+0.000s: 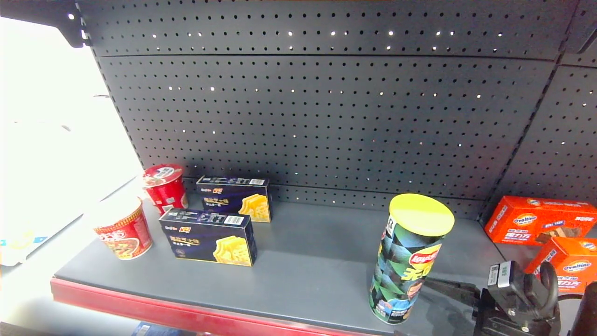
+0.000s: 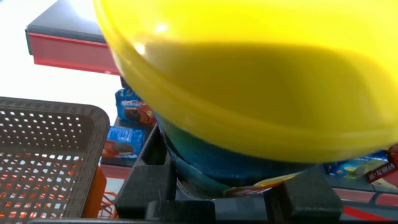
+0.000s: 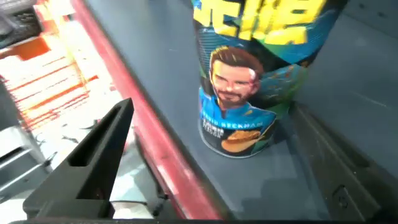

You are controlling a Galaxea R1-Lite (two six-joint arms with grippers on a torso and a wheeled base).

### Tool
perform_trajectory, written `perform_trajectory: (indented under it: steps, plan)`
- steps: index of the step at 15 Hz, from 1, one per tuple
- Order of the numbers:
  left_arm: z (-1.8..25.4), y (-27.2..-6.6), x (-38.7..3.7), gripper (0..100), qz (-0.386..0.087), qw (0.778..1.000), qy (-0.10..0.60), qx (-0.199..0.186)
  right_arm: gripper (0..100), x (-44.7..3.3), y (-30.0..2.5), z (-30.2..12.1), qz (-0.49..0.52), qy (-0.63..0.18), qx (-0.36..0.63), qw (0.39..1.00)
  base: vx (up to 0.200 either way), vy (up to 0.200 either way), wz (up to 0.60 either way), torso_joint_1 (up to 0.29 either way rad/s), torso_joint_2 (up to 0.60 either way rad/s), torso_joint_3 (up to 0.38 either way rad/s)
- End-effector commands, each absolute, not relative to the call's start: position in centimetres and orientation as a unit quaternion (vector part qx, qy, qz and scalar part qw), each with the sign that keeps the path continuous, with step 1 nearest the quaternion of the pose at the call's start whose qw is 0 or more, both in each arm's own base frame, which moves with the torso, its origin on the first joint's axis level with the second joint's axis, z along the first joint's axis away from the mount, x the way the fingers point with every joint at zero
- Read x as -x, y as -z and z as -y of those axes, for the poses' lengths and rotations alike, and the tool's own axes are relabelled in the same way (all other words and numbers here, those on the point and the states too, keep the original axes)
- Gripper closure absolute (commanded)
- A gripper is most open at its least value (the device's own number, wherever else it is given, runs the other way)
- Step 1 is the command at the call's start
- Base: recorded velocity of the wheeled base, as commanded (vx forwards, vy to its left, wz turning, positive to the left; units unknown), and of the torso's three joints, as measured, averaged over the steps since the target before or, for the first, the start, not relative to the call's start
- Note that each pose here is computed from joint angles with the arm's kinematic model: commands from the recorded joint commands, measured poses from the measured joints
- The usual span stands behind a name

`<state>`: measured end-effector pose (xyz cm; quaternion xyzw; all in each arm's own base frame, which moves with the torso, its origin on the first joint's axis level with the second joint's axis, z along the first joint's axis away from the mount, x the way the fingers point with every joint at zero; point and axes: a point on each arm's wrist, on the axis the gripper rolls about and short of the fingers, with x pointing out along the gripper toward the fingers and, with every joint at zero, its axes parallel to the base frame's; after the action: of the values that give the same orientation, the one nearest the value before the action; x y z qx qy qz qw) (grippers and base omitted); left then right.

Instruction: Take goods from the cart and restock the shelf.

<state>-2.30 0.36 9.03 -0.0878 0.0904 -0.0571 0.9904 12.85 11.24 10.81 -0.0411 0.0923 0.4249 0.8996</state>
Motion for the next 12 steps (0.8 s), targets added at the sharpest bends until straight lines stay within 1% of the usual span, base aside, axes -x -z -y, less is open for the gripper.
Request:
perform_trajectory:
  steps: [1,5,10,12]
  plan:
    - [-0.4,-9.0,2.3,100,-0.091,0.990,0.056,0.088,0,-12.5,-11.1,-11.4,-0.084,-0.439,0.039,0.894,0.000,0.000,0.00,0.000,0.00,0.000]
    - [-0.4,-9.0,2.3,100,-0.091,0.990,0.056,0.088,0,-12.4,-11.0,-11.4,-0.087,-0.441,0.040,0.892,0.000,0.000,0.00,0.000,0.00,0.000]
    - [-0.4,-9.0,2.3,100,-0.092,0.990,0.056,0.088,0,-13.6,-10.9,-9.9,-0.091,-0.392,0.036,0.915,0.000,0.000,0.00,0.000,0.00,0.000]
    - [-0.4,-9.0,2.3,100,-0.092,0.990,0.057,0.090,0,-13.8,-11.0,-9.6,-0.089,-0.387,0.036,0.917,0.000,0.000,0.00,0.000,0.00,0.000]
